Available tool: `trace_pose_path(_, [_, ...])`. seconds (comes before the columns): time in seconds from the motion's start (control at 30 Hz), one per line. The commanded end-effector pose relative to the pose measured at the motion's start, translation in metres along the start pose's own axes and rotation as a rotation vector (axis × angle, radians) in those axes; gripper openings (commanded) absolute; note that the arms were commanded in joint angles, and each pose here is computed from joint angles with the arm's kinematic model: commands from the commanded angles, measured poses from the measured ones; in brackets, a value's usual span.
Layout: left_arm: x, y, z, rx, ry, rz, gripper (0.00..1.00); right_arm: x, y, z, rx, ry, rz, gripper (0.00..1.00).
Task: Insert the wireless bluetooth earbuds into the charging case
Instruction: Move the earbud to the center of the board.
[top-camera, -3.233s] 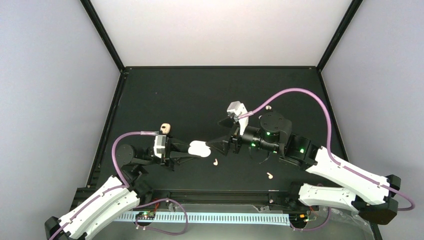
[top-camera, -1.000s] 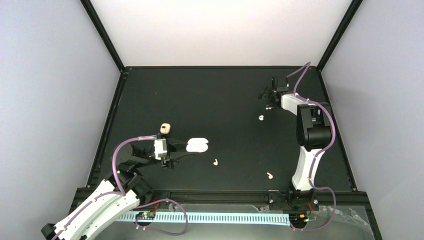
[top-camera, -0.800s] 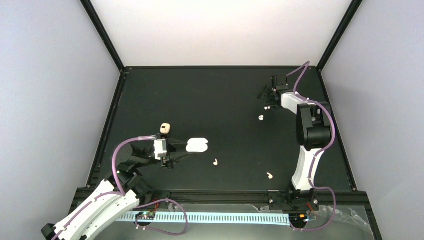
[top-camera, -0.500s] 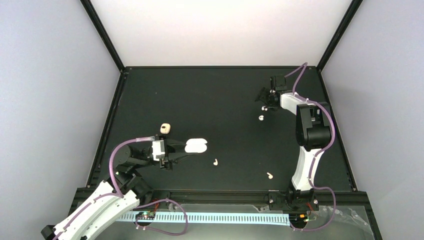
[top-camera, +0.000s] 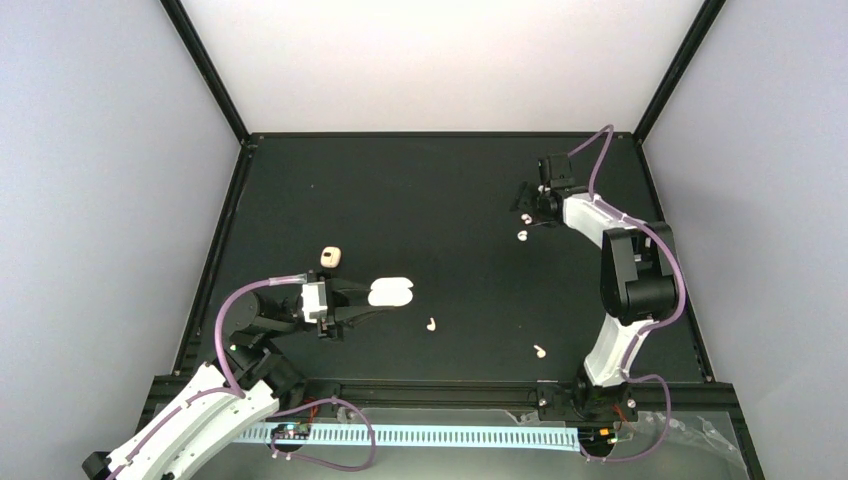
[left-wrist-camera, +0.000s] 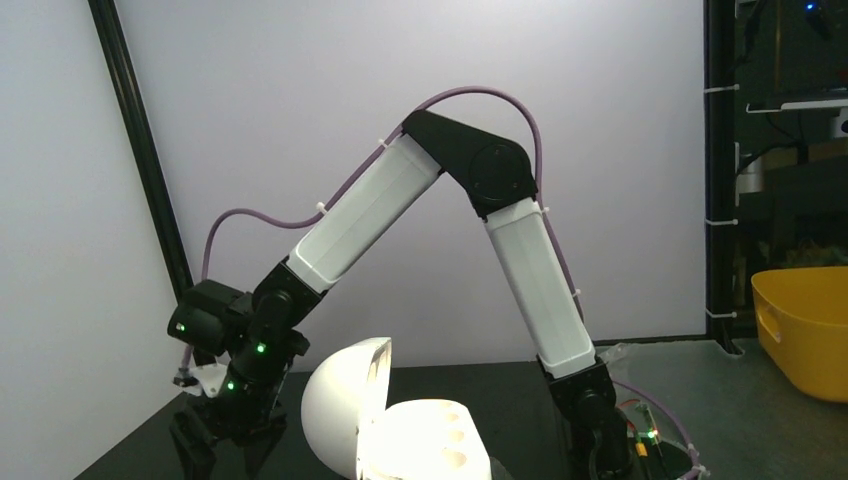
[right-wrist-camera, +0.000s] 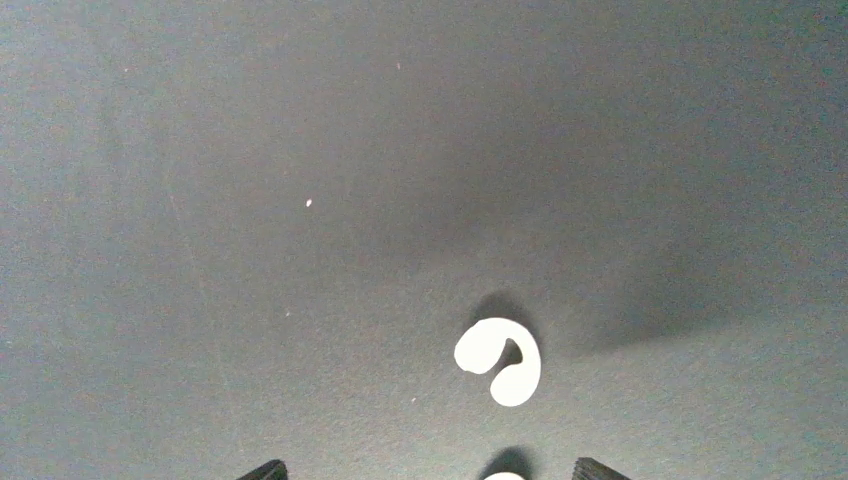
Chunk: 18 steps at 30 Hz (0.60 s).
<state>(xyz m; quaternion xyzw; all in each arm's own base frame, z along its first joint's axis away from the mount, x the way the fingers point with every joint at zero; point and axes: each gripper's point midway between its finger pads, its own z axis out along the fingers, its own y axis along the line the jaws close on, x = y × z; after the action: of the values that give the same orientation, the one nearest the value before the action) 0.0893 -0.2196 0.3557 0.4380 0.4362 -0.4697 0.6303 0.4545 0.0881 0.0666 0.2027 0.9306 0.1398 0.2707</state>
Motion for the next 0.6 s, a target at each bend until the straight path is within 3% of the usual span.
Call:
trace_pose_path(0.0, [-0.015, -0.007, -0.002, 0.026, -0.038, 0.023, 0.02, -0.025, -0.009, -0.013, 0.091, -0.067, -0.061, 0.72])
trace_pose_path(0.27, [-0.014, -0.006, -0.002, 0.020, -0.034, 0.026, 0.02, -0.041, -0.028, 0.008, 0.193, -0.047, -0.078, 0.44])
trace_pose_path(0.57, [-0.014, -0.006, -0.002, 0.022, -0.036, 0.030, 0.02, -0.038, -0.038, 0.023, 0.253, 0.003, -0.134, 0.36])
